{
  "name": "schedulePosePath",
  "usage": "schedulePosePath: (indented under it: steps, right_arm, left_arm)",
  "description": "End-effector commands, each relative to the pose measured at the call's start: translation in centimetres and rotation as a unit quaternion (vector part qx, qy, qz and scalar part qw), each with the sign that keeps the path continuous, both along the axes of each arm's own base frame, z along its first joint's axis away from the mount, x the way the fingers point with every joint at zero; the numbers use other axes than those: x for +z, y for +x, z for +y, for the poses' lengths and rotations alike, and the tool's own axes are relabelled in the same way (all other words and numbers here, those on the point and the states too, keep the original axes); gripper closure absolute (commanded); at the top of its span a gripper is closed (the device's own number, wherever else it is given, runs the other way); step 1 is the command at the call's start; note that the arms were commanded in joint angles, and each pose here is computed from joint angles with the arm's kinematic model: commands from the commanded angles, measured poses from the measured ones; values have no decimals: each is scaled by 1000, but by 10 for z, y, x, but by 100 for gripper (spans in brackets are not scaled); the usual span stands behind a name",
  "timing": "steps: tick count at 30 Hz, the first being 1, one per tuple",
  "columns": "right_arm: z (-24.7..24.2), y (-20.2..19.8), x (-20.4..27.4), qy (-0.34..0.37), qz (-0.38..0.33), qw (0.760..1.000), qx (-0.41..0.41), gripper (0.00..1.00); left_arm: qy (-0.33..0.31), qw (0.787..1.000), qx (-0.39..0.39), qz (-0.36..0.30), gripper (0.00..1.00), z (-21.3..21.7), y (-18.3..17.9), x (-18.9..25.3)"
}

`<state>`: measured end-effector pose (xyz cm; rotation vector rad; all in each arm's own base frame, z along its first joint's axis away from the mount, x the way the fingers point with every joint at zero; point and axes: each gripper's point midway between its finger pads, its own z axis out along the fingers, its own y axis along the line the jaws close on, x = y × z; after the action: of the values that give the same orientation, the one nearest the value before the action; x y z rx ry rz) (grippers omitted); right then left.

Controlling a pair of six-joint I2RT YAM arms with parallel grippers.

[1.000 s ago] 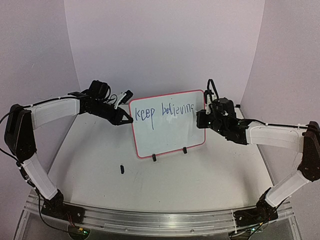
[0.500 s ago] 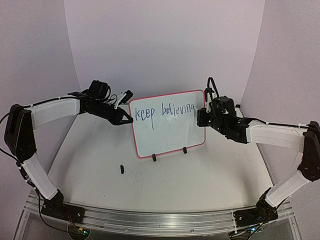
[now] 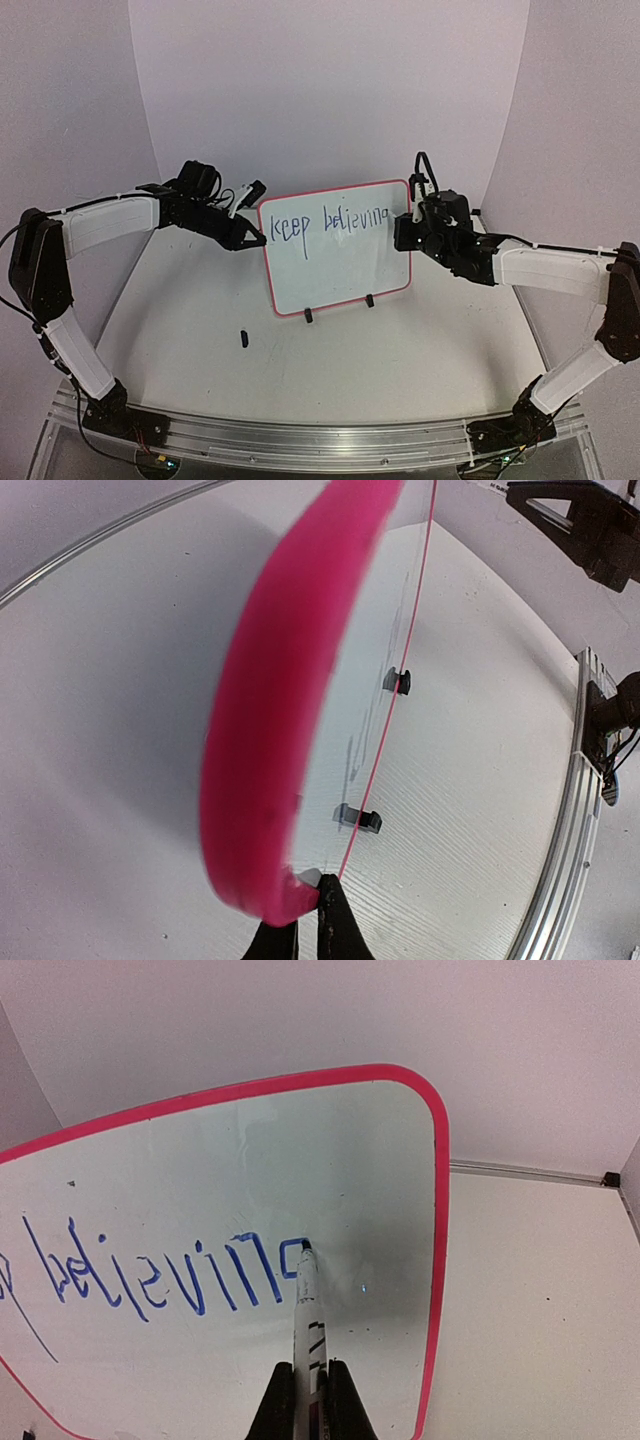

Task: Write a sentence on the whiteboard

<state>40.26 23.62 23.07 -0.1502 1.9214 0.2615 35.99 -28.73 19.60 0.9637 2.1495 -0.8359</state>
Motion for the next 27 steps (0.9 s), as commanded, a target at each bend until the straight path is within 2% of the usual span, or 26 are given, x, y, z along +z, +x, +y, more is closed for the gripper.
schedulePosePath:
  steps: [1,17,27]
  right_arm:
    - [-5,0,6,12,-6,1000,-12,100]
    - [-4,-15,-32,31,42,999,0,100]
    - [3,-17,-30,46,44,998,19,100]
  left_arm:
    - [79,996,-4,35,100,11,-12,-46]
    - [78,996,-5,36,100,10,-12,-47]
    - [78,996,-5,36,100,10,-12,-47]
